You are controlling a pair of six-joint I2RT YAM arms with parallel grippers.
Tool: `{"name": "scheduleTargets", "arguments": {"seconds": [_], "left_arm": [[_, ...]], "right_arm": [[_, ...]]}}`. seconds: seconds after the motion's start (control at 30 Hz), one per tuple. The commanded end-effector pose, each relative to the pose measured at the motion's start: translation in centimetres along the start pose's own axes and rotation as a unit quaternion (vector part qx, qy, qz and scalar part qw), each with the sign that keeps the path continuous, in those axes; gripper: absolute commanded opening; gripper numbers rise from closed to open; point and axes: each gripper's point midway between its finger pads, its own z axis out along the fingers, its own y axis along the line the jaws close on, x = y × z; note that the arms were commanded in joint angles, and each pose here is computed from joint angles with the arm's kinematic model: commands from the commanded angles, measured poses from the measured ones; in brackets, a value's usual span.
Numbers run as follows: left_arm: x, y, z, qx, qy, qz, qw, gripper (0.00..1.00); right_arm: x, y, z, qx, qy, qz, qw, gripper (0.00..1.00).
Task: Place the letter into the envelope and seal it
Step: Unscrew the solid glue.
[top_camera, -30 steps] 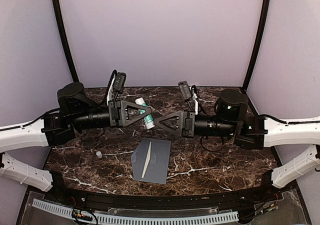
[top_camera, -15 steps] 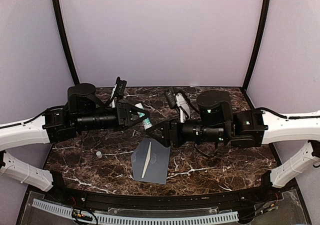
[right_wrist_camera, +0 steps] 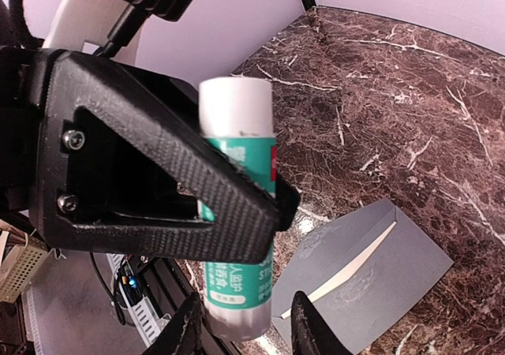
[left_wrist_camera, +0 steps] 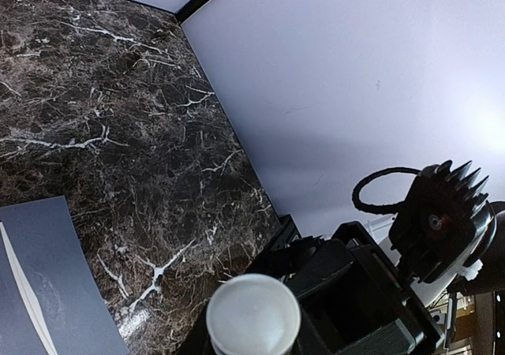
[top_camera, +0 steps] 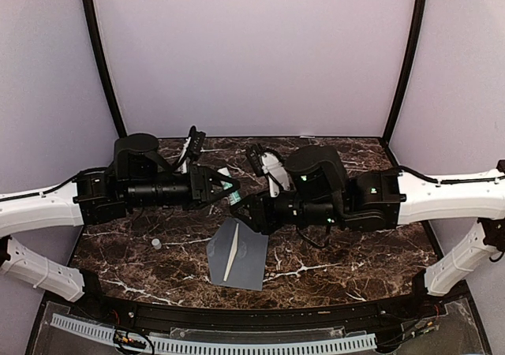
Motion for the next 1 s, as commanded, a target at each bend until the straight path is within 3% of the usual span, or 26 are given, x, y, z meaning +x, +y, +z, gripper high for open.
{"name": "scheduleTargets", "arguments": {"seconds": [0.0,0.47,0.73,0.97], "left_arm": [[-0.6,-1.6,-0.1,0.021,-0.002,0.005,1.0,0.0],[-0.4,-2.2,-0.1,0.038,0.004,0.012,0.999,0.0],[0.7,-4.1,-0.9,0.106,0.02,0.058,0.993,0.0],[1.6,-6.6,-2.7,0.186,0.02,0.128,0.974,0.0]], "right_arm": [[-1.3,1.5,-0.1,-0.019,-0.017,-0.006,1.0,0.34],[-1.6,2.1,-0.7,-0.044,-0.032,0.011,0.998,0.1],[-3.3,3.3,-3.4,-0.158,-0.075,0.069,0.982,0.04],[-4.2,4.3,-5.0,-0.265,-0.09,0.125,0.952,0.03]]}}
